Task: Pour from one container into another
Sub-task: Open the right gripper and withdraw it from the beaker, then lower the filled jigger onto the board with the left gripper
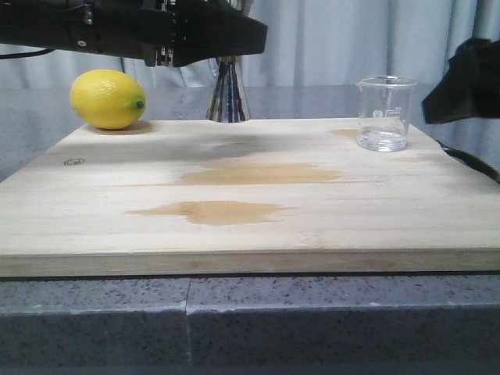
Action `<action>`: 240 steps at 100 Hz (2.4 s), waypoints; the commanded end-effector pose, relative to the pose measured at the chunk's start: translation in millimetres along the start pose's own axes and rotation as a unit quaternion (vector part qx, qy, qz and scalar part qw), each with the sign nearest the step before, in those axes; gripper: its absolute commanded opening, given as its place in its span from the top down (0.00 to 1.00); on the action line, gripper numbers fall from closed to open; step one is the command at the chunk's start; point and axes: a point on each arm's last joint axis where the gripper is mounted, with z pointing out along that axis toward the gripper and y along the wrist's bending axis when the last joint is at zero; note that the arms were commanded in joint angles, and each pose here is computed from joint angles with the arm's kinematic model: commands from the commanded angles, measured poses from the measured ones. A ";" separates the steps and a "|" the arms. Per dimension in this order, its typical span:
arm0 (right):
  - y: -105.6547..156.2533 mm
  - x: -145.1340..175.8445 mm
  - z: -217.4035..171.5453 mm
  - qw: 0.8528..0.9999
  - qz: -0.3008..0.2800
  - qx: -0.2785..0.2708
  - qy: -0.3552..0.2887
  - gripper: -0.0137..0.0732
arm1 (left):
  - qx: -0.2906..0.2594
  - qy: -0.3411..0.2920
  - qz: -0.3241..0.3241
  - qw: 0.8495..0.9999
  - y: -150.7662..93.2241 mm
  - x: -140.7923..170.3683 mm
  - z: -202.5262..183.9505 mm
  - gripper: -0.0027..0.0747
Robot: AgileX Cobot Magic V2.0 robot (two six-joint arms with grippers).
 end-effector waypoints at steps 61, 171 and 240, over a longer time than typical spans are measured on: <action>15.9 -14.9 -77.3 0.999 -0.007 0.029 -0.030 0.22 | 0.020 -0.080 0.016 0.996 -9.1 -36.7 -2.2 0.71; 9.9 -14.5 -84.4 0.998 -0.028 0.056 -0.031 0.22 | 0.024 -0.069 0.000 0.997 0.4 -11.3 4.9 0.71; 10.0 -15.6 -84.4 0.997 -0.036 0.056 -0.037 0.22 | 0.026 -0.061 -0.010 0.998 3.3 -1.4 7.4 0.45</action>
